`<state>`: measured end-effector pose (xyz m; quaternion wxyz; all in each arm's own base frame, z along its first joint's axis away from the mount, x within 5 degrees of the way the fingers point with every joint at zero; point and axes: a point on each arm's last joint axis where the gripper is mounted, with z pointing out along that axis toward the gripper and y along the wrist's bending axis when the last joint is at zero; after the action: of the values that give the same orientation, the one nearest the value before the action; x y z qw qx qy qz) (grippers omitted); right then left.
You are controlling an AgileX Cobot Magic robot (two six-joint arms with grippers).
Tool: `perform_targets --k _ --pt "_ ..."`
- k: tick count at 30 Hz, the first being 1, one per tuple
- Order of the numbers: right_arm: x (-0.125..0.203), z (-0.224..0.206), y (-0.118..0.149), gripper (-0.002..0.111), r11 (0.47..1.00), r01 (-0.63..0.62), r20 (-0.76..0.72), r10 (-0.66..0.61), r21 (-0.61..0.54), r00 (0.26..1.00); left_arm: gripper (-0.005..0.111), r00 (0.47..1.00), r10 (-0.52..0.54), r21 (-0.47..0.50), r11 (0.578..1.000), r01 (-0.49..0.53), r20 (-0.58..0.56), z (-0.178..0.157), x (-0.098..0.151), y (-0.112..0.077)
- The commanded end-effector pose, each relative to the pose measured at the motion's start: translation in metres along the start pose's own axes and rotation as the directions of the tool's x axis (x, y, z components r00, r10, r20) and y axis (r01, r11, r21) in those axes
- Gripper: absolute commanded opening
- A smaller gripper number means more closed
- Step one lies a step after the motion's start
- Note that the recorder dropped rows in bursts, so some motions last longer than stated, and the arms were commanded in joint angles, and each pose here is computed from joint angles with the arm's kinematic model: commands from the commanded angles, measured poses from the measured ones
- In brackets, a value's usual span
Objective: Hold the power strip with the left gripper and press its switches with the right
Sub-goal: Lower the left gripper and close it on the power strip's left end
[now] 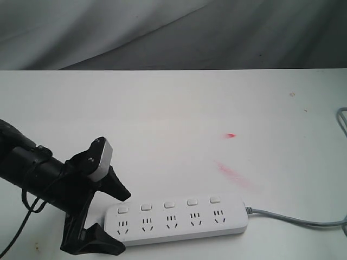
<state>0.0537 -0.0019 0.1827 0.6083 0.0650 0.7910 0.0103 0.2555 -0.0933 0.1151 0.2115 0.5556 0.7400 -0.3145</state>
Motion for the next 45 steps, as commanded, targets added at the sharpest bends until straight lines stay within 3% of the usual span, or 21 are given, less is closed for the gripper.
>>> perform_targets --k 1,33,34,37,39,42,45 --pt "0.000 0.000 0.000 0.000 1.000 -0.001 0.013 0.001 0.007 1.000 0.099 1.000 -0.009 -0.032 0.999 0.008 -0.014 0.004 0.002 0.004" --pt "0.000 0.000 0.000 0.000 1.000 -0.001 0.013 0.001 0.007 1.000 0.099 0.998 -0.062 -0.034 0.998 0.061 -0.032 0.014 0.012 0.010" --pt "0.000 0.000 0.000 0.000 1.000 -0.001 0.013 0.001 0.007 1.000 0.094 0.998 -0.062 -0.034 0.998 0.061 -0.032 0.014 0.012 0.010" --pt "0.000 0.000 0.000 0.000 1.000 -0.001 0.013 0.001 0.007 1.000 0.058 0.998 -0.053 -0.029 0.998 0.051 -0.041 0.014 0.013 0.009" --pt "0.000 0.000 0.000 0.000 1.000 -0.001 0.013 0.001 0.007 1.000 0.042 0.998 -0.053 -0.029 0.998 0.051 -0.041 0.014 0.013 0.009" --pt "0.000 0.000 0.000 0.000 1.000 -0.001 0.013 0.001 0.007 1.000 0.032 0.998 -0.053 -0.029 0.998 0.051 -0.041 0.014 0.013 0.009" --pt "0.000 0.000 0.000 0.000 1.000 -0.001 0.013 0.001 0.007 1.000 0.031 0.998 -0.053 -0.029 0.998 0.051 -0.041 0.014 0.013 0.009"
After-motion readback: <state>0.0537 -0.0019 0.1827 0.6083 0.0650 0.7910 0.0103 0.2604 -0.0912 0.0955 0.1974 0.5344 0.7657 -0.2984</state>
